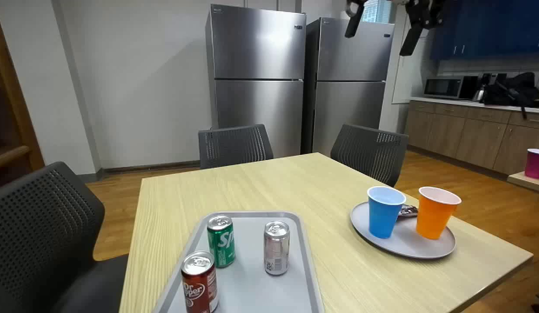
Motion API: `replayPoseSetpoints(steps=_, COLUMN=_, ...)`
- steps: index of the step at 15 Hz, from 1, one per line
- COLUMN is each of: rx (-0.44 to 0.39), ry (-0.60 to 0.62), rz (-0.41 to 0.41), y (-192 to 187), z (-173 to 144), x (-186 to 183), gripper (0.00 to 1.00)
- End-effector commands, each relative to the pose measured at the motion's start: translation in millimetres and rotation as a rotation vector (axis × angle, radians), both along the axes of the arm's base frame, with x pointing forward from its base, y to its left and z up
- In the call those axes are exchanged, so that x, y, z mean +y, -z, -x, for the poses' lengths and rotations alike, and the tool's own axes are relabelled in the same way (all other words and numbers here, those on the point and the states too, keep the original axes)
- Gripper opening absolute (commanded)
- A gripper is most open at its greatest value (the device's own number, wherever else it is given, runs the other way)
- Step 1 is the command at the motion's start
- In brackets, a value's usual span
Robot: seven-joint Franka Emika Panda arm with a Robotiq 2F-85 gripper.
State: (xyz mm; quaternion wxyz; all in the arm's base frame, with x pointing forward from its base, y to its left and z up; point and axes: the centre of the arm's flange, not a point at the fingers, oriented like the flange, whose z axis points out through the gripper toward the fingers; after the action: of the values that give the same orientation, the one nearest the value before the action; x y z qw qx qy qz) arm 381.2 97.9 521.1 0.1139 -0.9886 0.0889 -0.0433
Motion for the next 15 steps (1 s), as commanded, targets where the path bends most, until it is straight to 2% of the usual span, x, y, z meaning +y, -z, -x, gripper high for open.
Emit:
replayPoseSetpoints(steps=1, rx=0.000, ry=0.000, rz=0.000, y=0, z=0, x=0, gripper=1.00)
replayPoseSetpoints(steps=10, rx=0.000, ry=0.000, rz=0.000, y=0, z=0, x=0, gripper=1.00)
replayPoseSetpoints(steps=15, rx=-0.036, ry=0.046, rz=0.003, y=15, z=-12, x=-6, gripper=1.00)
